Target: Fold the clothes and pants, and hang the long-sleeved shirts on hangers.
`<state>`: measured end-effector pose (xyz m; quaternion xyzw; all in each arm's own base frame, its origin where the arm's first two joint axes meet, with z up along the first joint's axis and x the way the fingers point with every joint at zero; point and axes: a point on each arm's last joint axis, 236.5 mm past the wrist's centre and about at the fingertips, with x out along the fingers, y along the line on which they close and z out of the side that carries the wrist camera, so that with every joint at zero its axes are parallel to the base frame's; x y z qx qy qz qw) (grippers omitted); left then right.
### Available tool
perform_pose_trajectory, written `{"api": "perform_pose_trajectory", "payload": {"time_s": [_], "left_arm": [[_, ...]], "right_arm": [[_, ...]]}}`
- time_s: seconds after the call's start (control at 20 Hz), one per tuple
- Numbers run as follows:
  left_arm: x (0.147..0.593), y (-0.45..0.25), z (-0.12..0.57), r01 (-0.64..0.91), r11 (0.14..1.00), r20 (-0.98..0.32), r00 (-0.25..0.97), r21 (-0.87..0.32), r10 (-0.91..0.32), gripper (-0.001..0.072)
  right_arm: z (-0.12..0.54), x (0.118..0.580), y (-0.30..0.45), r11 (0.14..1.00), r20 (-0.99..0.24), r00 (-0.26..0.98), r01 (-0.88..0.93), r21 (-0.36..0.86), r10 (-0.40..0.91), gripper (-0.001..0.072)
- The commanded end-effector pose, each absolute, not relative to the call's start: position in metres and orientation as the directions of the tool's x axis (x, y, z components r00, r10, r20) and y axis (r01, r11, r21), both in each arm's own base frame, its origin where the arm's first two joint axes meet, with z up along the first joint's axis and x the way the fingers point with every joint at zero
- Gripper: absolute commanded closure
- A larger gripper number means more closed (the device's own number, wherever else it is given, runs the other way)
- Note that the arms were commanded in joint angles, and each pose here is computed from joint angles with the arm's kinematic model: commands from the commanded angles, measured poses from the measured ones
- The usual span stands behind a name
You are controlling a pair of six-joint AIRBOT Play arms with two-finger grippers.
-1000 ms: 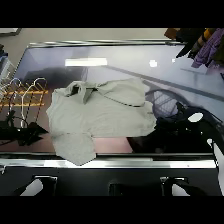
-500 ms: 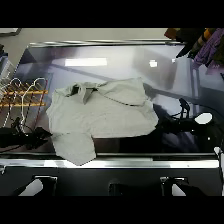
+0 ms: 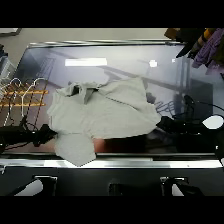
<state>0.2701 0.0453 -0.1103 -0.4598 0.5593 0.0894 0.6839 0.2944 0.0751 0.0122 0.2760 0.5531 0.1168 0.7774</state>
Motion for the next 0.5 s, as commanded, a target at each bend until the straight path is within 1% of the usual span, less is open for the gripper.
{"api": "perform_pose_trajectory", "payload": {"time_s": [0.0, 0.15, 0.25, 0.35, 0.45], "left_arm": [[0.277, 0.034, -0.112, -0.619, 0.569, -0.840, 0.356, -0.541, -0.410, 0.0691], [0.294, 0.029, -0.086, -0.582, 0.552, -0.802, 0.404, -0.597, -0.441, 0.0692], [0.316, 0.032, -0.042, -0.503, 0.573, -0.761, 0.471, -0.647, -0.446, 0.0692], [0.350, 0.044, 0.039, -0.368, 0.626, -0.689, 0.604, -0.687, -0.401, 0.0693], [0.369, 0.054, 0.151, -0.216, 0.715, -0.578, 0.755, -0.664, -0.309, 0.0692]], "right_arm": [[0.030, 0.291, 0.082, 0.808, -0.768, 0.392, 0.097, 0.582, 0.506, 0.0675], [0.059, 0.299, 0.094, 0.781, -0.694, 0.464, 0.006, 0.624, 0.551, 0.0677], [0.090, 0.317, 0.094, 0.782, -0.636, 0.541, -0.066, 0.620, 0.550, 0.0677], [0.138, 0.340, 0.086, 0.803, -0.570, 0.638, -0.133, 0.581, 0.518, 0.0677], [0.203, 0.349, 0.085, 0.821, -0.490, 0.708, -0.226, 0.525, 0.508, 0.0677]]}}
